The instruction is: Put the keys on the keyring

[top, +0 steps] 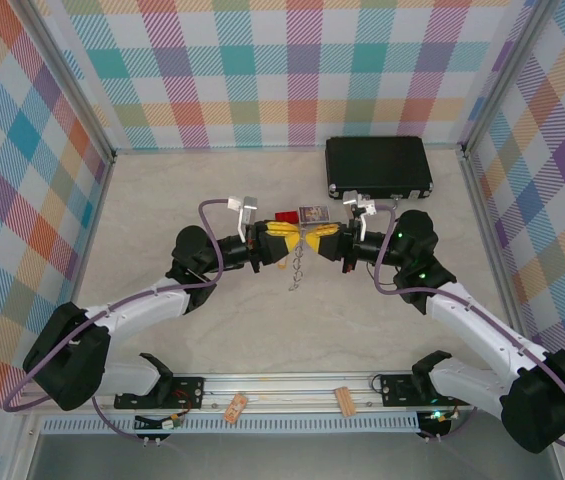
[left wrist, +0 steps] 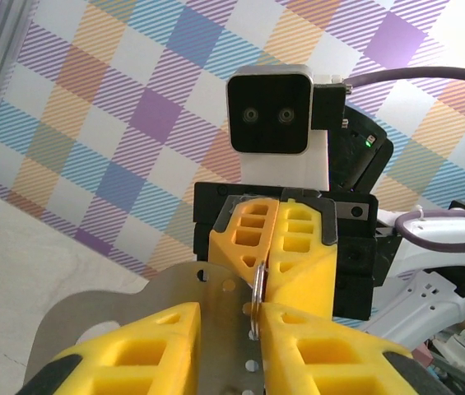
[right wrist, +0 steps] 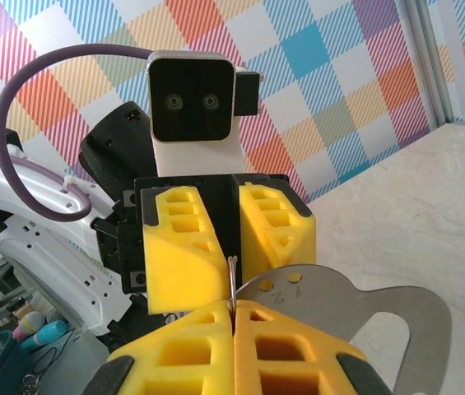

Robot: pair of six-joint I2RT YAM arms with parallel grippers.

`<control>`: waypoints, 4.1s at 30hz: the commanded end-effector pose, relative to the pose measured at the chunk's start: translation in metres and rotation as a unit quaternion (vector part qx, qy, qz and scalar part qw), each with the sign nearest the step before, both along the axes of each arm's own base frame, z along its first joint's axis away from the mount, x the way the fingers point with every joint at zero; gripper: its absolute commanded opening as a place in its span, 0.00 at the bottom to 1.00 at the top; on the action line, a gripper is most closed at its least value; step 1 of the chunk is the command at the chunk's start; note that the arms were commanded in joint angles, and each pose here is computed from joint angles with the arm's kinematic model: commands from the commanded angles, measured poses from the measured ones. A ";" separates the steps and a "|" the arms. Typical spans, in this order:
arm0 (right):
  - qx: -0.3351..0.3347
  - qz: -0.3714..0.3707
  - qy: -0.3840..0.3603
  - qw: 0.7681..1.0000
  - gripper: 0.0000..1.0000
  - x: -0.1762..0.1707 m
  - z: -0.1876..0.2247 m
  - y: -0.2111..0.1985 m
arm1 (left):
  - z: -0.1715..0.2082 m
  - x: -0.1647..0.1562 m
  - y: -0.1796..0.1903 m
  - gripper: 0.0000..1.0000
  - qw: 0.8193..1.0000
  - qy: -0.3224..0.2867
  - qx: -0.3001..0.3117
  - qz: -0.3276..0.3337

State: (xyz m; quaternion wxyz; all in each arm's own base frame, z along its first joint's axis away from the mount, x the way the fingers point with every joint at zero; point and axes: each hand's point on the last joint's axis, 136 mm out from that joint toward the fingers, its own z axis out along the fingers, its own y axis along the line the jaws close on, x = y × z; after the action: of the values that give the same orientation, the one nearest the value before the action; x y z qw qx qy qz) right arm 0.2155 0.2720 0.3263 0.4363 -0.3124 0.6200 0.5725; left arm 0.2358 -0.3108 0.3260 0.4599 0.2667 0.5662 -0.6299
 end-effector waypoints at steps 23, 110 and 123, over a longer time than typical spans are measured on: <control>0.007 0.021 -0.009 1.000 0.00 -0.007 0.004 0.001 | 0.028 -0.015 -0.006 0.20 0.998 -0.037 -0.031 -0.033; -0.262 -0.209 0.250 0.908 0.53 0.104 -0.160 -0.014 | -0.067 0.057 0.135 0.00 0.787 -0.095 0.288 0.537; -0.423 -0.185 0.364 0.809 0.37 0.139 -0.250 0.039 | -0.077 0.043 0.149 0.00 0.791 -0.096 0.279 0.537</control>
State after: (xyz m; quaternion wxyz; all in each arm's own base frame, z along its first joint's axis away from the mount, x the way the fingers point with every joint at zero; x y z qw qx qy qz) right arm 0.3696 0.3154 0.0914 0.1502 -0.1180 0.9424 0.2748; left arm 0.2819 -0.1644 0.2403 0.6705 0.1088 0.7316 -0.0575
